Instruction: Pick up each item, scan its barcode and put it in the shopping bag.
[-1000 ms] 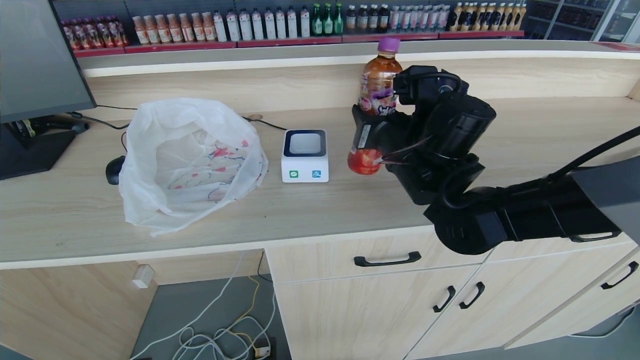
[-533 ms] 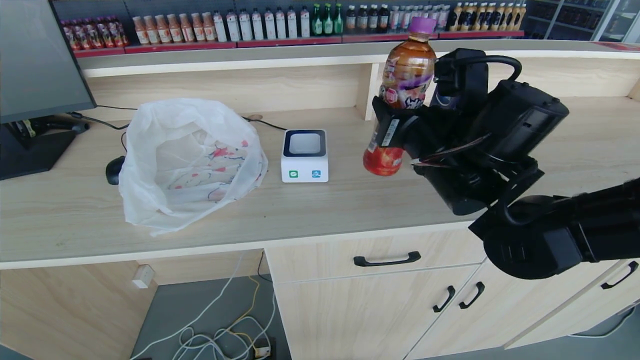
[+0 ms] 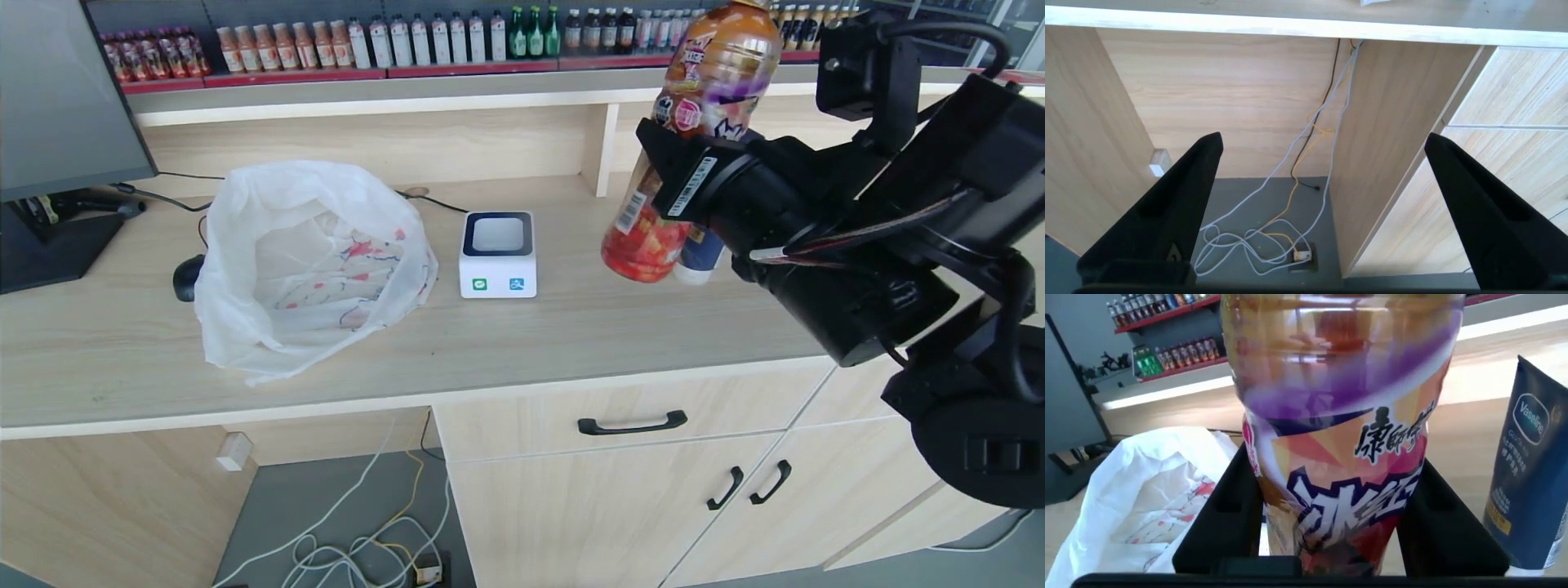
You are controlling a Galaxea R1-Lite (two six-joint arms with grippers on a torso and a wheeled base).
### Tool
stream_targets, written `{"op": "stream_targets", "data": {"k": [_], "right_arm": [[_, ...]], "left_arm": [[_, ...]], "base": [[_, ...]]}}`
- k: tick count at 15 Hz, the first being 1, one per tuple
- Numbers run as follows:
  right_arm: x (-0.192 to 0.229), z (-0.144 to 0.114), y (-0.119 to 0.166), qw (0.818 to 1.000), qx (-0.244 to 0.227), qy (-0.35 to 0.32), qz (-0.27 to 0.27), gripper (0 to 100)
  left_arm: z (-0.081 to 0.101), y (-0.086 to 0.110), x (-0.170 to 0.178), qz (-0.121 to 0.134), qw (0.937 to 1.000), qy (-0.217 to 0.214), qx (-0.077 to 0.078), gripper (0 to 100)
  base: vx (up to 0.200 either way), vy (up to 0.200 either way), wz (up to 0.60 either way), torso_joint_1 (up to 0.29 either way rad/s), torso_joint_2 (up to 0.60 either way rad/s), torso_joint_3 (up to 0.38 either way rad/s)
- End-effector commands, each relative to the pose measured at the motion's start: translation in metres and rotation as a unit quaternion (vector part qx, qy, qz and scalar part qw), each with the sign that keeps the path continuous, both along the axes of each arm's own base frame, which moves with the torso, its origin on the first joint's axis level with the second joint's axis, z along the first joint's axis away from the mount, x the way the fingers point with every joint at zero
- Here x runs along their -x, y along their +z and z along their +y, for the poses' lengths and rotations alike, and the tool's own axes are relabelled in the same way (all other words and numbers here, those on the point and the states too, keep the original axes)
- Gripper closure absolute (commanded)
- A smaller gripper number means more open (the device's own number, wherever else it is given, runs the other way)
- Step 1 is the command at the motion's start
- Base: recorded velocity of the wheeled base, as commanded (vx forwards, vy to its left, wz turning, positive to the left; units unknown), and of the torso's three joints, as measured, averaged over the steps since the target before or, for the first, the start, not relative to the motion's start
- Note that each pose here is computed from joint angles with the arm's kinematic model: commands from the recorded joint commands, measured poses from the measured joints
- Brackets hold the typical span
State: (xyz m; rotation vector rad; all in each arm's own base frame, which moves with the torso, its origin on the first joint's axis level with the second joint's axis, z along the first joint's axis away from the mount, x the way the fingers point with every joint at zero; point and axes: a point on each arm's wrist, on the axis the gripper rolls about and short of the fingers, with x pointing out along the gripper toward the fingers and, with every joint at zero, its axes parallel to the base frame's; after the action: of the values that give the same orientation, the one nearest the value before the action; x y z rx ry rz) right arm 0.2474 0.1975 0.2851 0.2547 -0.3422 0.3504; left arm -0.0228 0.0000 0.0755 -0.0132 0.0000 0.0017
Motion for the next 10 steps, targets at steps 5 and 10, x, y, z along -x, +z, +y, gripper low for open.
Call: {"op": "stream_targets", "data": {"k": [5, 10], "right_arm": [[0.028, -0.019, -0.009, 0.999, -0.022, 0.019, 0.026, 100], [0.052, -0.028, -0.053, 0.994, -0.022, 0.092, 0.055, 100]], "left_arm": [[0.000, 0.000, 0.000, 0.000, 1.0000, 0.001, 0.000, 0], [0.000, 0.000, 0.000, 0.000, 1.0000, 0.000, 0.000, 0]], "base": [[0.000, 0.000, 0.00, 0.000, 0.00, 0.000], [0.000, 0.000, 0.00, 0.000, 0.00, 0.000]]}}
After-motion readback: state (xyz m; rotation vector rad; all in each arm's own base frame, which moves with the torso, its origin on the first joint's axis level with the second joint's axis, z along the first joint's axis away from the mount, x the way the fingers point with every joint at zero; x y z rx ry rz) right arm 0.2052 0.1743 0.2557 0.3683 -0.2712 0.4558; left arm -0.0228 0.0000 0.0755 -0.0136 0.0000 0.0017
